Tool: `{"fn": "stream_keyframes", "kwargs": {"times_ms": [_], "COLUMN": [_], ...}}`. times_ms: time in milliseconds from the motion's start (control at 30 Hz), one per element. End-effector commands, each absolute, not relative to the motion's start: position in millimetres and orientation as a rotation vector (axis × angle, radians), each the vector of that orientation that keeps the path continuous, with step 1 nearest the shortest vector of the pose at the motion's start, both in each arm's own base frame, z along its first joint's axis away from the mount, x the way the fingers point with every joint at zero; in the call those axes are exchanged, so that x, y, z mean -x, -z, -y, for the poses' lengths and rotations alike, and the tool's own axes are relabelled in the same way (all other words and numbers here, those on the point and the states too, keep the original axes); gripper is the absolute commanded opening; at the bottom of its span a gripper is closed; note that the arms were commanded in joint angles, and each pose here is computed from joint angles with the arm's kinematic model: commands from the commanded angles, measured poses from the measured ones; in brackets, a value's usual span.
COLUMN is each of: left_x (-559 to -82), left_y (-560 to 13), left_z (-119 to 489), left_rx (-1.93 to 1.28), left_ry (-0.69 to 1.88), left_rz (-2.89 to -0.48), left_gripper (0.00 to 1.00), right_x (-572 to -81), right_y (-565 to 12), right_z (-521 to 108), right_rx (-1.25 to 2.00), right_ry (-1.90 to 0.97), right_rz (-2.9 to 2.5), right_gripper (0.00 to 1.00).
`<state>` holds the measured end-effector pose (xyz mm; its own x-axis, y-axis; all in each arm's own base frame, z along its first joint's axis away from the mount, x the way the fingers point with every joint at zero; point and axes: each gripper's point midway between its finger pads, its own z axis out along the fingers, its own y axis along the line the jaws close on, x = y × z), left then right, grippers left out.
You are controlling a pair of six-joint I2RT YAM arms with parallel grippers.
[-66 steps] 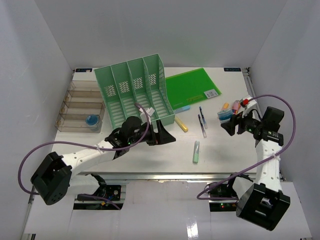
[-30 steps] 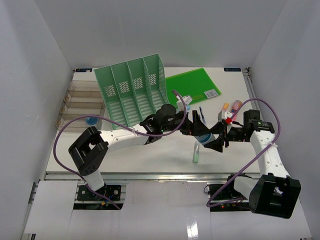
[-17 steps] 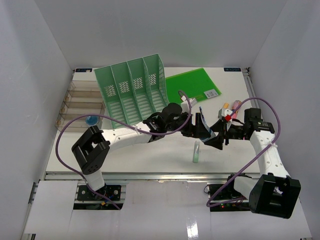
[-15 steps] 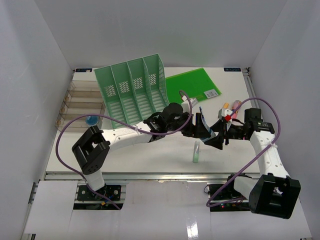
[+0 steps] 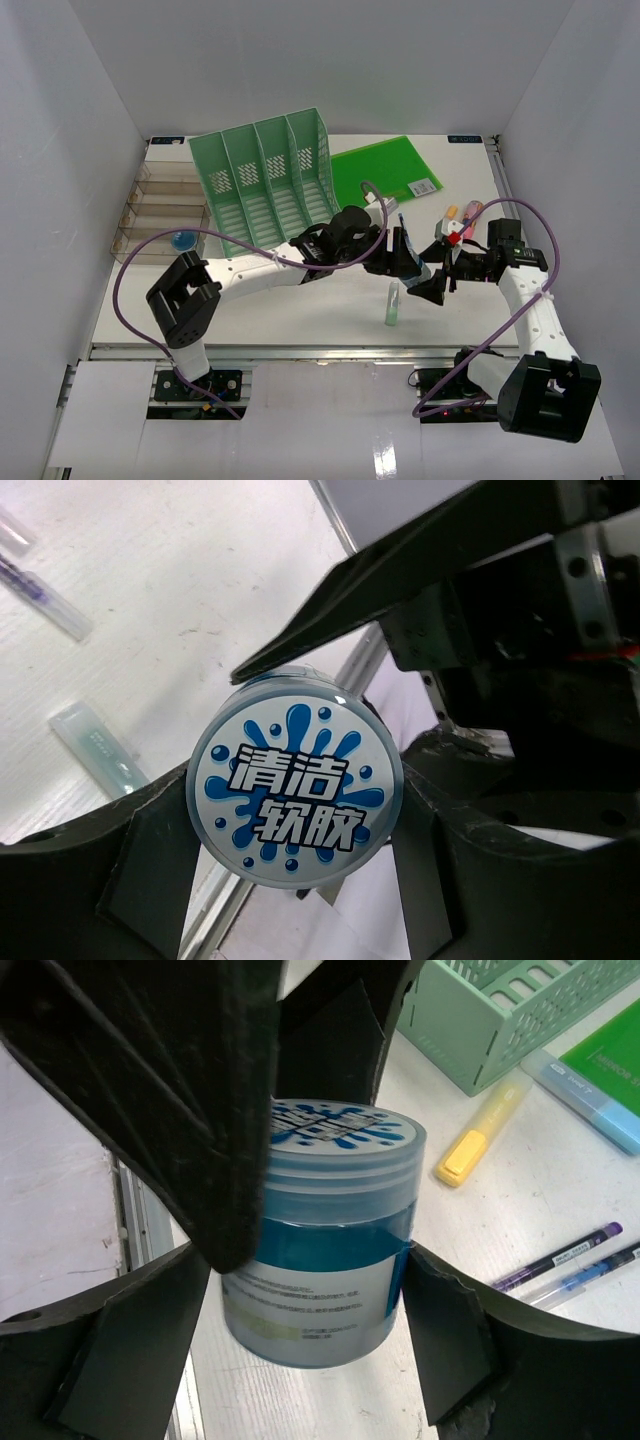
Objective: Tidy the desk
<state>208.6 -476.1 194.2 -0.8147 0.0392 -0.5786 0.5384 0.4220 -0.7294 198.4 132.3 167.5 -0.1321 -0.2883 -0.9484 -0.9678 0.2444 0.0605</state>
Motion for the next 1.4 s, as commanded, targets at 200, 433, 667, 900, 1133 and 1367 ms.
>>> {"fn": "stream_keyframes", "kwargs": {"times_ms": [200, 433, 667, 900, 1133, 1367], "left_x": [-234.1, -239.7, -239.1, -286.9, -318.3, -342.0], "left_y": [-194.2, -225.9, -263.9, -244.7, -266.8, -236.5], "left_z": [377.4, 230.5, 82.7, 9.4, -91.7, -135.2], "left_rx": [-0.174, 0.178, 0.507, 0.633, 0.878, 1.011], "left_ry": [0.99, 0.666, 0.231, -0.045, -0.071, -0.112], "left_rz": [-2.237, -2.181, -2.038, -2.07, -1.921, -1.917], "left_gripper": [0.0, 0.0, 0.0, 0.0, 0.0, 0.0], "right_x": [-192.6, -193.5, -195.9, -196.6, -198.3, -200.7], "right_y": [-180.0, -180.5, -178.4, -180.3, -184.2, -185.4], "right_z": [-137.6, -133.7, -128.5, -123.3, -117.6, -113.8], "right_rx": [1.2, 1.19, 1.176, 1.155, 1.126, 1.108], "right_ry": [-0.933, -0.901, -0.874, -0.844, -0.817, -0.802], "right_rz": [-1.547, -1.562, -1.583, -1.584, -1.575, -1.582], "right_gripper": [0.9, 0.9, 0.9, 0.9, 0.9, 0.9]}}
